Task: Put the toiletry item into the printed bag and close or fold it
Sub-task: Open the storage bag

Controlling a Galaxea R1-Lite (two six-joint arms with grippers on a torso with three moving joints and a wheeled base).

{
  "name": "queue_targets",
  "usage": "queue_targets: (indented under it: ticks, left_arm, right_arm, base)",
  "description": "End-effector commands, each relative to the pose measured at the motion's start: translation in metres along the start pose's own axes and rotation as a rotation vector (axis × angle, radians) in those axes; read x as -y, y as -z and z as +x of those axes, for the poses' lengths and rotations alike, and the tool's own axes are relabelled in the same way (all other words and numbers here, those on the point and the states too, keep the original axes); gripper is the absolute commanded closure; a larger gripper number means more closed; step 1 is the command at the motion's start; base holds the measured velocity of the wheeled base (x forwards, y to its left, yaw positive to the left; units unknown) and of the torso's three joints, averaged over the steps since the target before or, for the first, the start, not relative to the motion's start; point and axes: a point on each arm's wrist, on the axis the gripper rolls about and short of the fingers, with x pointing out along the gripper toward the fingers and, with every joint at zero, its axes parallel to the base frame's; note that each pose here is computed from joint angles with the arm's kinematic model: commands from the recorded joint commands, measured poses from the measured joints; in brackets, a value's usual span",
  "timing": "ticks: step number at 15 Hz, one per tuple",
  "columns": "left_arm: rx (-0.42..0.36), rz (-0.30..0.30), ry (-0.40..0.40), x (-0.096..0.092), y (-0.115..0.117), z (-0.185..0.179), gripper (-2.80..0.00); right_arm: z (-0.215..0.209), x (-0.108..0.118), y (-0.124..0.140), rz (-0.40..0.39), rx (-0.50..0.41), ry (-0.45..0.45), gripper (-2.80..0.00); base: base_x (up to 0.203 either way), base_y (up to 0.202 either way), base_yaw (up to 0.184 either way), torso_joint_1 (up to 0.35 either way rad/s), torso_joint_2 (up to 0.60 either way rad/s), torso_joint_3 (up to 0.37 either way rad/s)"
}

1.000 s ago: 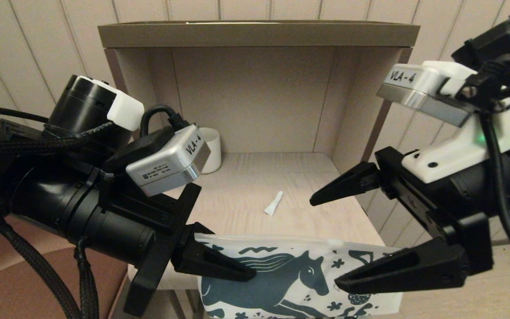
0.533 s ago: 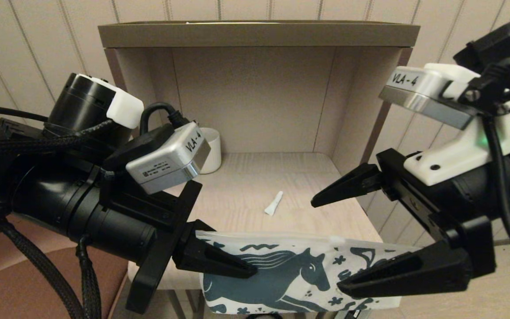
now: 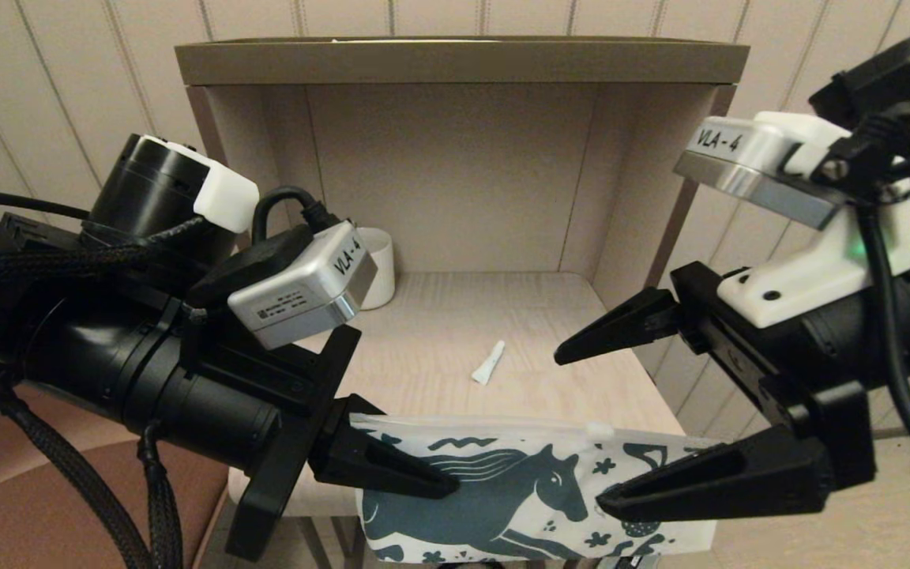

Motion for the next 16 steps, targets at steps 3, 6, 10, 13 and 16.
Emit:
queue_targets:
  ticks: [3, 6, 10, 13, 16]
  left_arm:
    - [0.000, 0.002, 0.006, -0.0004, 0.0006, 0.0007, 0.00]
    - [-0.001, -0.001, 0.007, -0.0003, 0.0014, 0.0010, 0.00]
    - [-0.001, -0.001, 0.007, -0.0003, 0.0014, 0.0010, 0.00]
    - [-0.002, -0.001, 0.006, -0.0003, 0.0014, 0.0010, 0.00]
    - [-0.003, -0.002, 0.006, -0.0006, 0.0017, 0.0013, 0.00]
  right_arm:
    - [0.0009, 0.0003, 0.0004, -0.001, -0.006, 0.003, -2.80]
    - [0.0006, 0.0003, -0.0002, -0.016, -0.004, 0.028, -2.80]
    - [0.0012, 0.0011, -0.0005, -0.019, 0.000, 0.030, 0.00]
    - [0.0034, -0.0009, 0.0003, -0.020, -0.004, 0.020, 0.00]
    - [0.0036, -0.0018, 0.0006, -0.021, -0.005, 0.015, 0.00]
  base:
    - [0.000, 0.000, 0.000, 0.000, 0.00, 0.000]
    - [0.000, 0.000, 0.000, 0.000, 0.00, 0.000]
    - [0.000, 0.000, 0.000, 0.000, 0.00, 0.000]
    - [0.000, 0.000, 0.000, 0.000, 0.00, 0.000]
    - [0.000, 0.000, 0.000, 0.000, 0.00, 0.000]
